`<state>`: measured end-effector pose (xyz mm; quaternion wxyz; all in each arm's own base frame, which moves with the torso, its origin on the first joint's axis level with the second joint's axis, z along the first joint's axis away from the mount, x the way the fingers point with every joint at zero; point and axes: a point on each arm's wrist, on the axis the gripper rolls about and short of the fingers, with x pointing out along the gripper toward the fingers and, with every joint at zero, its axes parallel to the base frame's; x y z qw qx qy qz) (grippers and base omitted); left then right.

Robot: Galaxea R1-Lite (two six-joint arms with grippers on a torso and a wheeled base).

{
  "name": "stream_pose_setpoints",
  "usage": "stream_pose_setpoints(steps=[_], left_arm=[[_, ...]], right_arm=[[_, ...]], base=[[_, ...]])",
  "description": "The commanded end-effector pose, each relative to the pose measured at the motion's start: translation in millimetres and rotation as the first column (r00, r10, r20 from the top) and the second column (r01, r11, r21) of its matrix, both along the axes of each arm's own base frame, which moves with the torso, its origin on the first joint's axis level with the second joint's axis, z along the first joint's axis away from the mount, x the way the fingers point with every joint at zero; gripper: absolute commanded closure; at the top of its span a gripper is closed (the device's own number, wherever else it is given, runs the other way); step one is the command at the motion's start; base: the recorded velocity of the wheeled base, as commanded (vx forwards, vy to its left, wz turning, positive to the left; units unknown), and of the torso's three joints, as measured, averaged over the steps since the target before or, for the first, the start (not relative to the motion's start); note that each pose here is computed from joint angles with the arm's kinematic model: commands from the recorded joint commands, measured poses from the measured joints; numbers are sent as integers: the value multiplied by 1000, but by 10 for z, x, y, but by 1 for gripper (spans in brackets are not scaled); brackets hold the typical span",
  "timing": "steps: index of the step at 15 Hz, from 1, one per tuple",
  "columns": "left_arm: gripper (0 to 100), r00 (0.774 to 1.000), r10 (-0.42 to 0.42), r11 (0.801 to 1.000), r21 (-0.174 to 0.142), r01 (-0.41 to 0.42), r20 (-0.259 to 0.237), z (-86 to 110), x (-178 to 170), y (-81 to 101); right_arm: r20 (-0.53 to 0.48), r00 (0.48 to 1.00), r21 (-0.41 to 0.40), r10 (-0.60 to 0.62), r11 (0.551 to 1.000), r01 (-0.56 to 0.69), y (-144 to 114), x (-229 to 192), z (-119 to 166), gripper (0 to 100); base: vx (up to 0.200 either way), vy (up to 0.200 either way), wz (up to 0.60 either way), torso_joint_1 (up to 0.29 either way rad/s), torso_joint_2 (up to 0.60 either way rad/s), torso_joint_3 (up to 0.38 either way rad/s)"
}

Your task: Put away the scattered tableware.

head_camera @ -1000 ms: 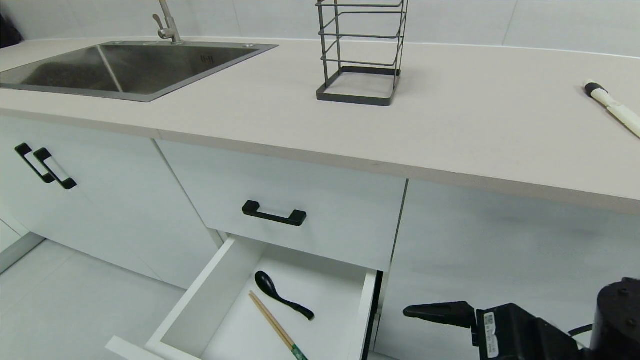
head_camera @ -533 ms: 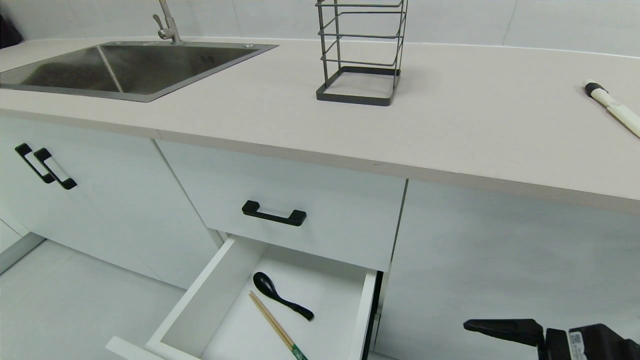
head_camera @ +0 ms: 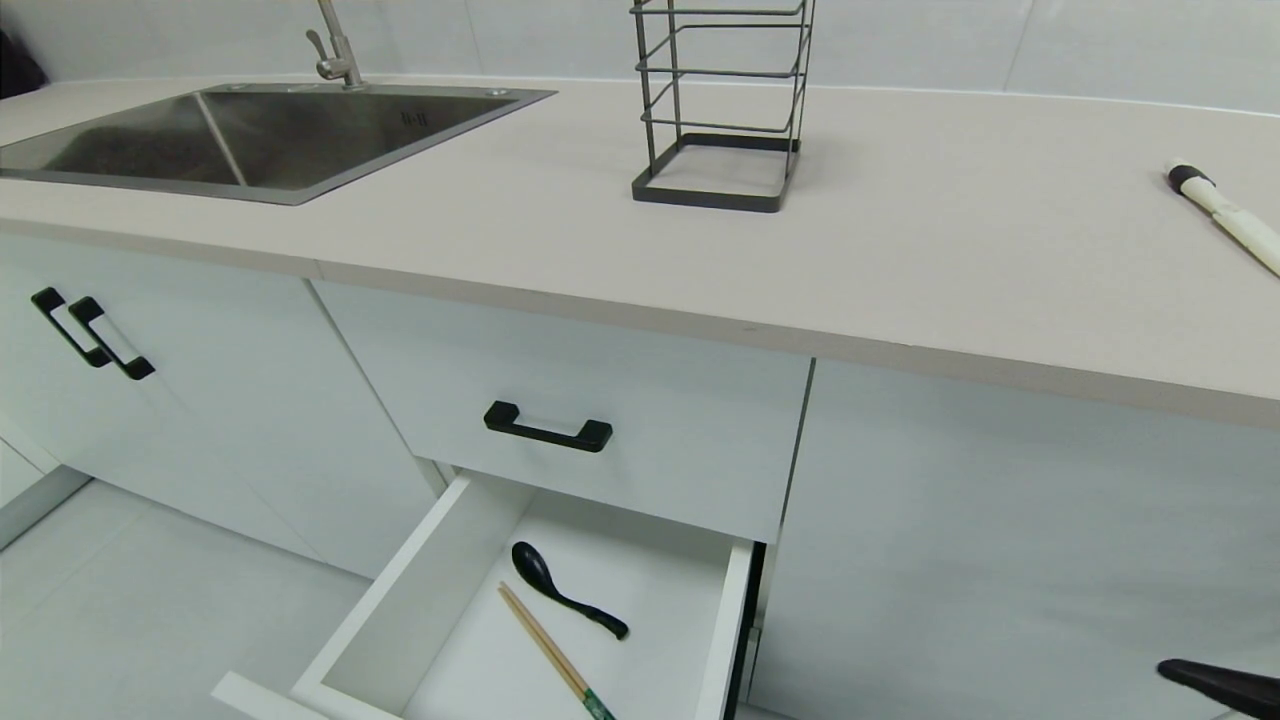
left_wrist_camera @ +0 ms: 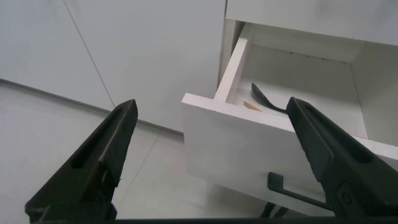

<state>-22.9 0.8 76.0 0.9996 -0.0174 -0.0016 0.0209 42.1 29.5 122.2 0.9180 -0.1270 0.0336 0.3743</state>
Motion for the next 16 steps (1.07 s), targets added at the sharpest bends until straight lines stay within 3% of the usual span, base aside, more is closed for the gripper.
stream_pose_setpoints(steps=[1, 4, 6, 7, 8, 9, 10, 11, 13, 14, 15, 16], left_arm=[[0, 1000, 1, 1000, -1, -1, 1, 1, 0, 0], [0, 1000, 1, 1000, -1, -1, 1, 1, 0, 0], [0, 1000, -2, 1000, -1, 2, 1, 1, 0, -1], [0, 1000, -7, 1000, -2, 7, 4, 4, 0, -2], [0, 999, -14, 1000, -4, 15, 45, 49, -2, -3], [0, 981, -68, 997, -22, 73, 180, 229, -37, -16], [0, 957, -158, 985, -34, 171, 245, 426, -85, -38], [0, 950, -212, 974, -29, 225, 231, 550, -96, -51], [0, 952, -281, 957, -41, 287, 124, 857, -95, -61], [0, 949, -304, 950, -50, 309, 86, 903, -84, -59], [0, 924, -380, 923, -81, 377, -35, 962, -45, -53], [0, 911, -404, 913, -97, 396, -79, 950, -28, -50]], right_arm=[[195, 917, 109, -347, 937, 332, -226, -334, 1, 0], [257, 841, 173, -475, 879, 444, -243, -515, -75, 0], [222, 807, 202, -547, 836, 511, -231, -585, -183, 0], [164, 816, 174, -554, 830, 529, -230, -580, -268, 0], [142, 820, 161, -555, 830, 534, -230, -578, -294, 0], [135, 816, 158, -562, 825, 543, -232, -577, -302, 0], [118, 793, 146, -597, 801, 581, -241, -575, -324, 0], [87, 768, 125, -634, 772, 623, -252, -574, -363, 0], [32, 732, 121, -681, 729, 673, -265, -574, -407, 0], [17, 729, 130, -684, 725, 677, -266, -575, -411, 0], [-32, 691, 130, -723, 682, 720, -277, -577, -448, 0], [-43, 678, 143, -734, 668, 731, -281, -577, -446, 0]], base=[[0, 0, 0, 0, 0, 0], [0, 0, 0, 0, 0, 0], [0, 0, 0, 0, 0, 0], [0, 0, 0, 0, 0, 0], [0, 0, 0, 0, 0, 0], [0, 0, 0, 0, 0, 0], [0, 0, 0, 0, 0, 0], [0, 0, 0, 0, 0, 0], [0, 0, 0, 0, 0, 0], [0, 0, 0, 0, 0, 0], [0, 0, 0, 0, 0, 0], [0, 0, 0, 0, 0, 0]])
